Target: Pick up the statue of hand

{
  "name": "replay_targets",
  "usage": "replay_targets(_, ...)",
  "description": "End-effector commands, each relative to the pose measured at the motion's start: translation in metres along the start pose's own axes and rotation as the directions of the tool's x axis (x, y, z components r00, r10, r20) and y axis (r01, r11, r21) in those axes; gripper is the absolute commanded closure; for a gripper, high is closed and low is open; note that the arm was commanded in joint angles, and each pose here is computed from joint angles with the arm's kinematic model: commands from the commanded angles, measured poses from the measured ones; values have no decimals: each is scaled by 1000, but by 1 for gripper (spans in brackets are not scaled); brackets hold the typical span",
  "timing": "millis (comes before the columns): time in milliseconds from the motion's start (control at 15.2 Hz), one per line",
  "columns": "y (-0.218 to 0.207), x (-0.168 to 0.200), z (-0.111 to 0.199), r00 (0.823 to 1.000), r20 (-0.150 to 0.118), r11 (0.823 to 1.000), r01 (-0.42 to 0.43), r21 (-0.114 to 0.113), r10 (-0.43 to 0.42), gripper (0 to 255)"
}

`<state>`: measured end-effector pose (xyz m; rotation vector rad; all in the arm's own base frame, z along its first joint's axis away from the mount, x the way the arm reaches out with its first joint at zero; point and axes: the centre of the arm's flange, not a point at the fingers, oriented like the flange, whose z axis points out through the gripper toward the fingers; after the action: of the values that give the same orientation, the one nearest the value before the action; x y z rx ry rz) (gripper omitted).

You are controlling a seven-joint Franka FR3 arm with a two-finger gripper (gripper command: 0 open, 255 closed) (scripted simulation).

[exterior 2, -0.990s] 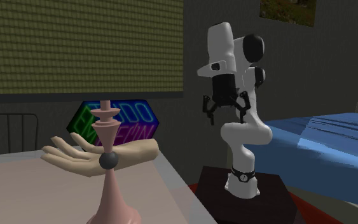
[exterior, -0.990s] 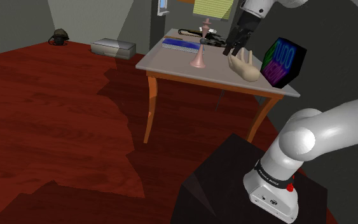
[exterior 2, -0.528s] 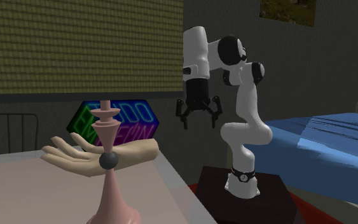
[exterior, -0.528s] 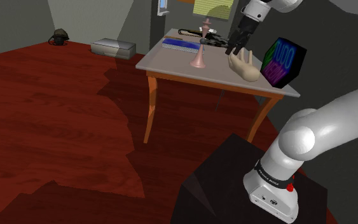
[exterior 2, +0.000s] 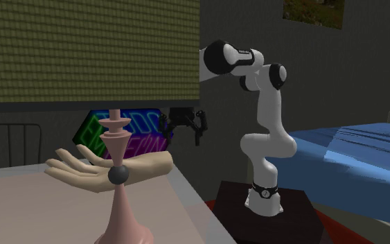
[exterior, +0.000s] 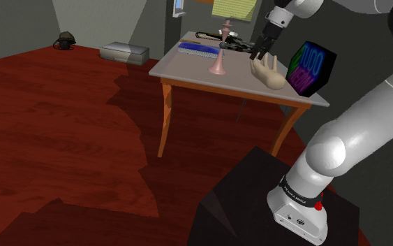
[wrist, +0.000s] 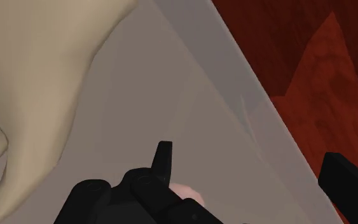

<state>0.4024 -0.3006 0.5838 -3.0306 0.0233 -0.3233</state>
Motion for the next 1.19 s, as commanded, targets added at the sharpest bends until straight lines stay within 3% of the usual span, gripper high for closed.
replay_targets(0, 25, 4, 2, 1000, -2, 1000, 2, -5, -2, 0)
replay_targets(726, 160, 44, 15, 1000, -16, 1000, 0, -27, 0, 0)
replay_targets(1122, 162, 38, 41, 1000, -16, 1000, 0, -27, 0, 0)
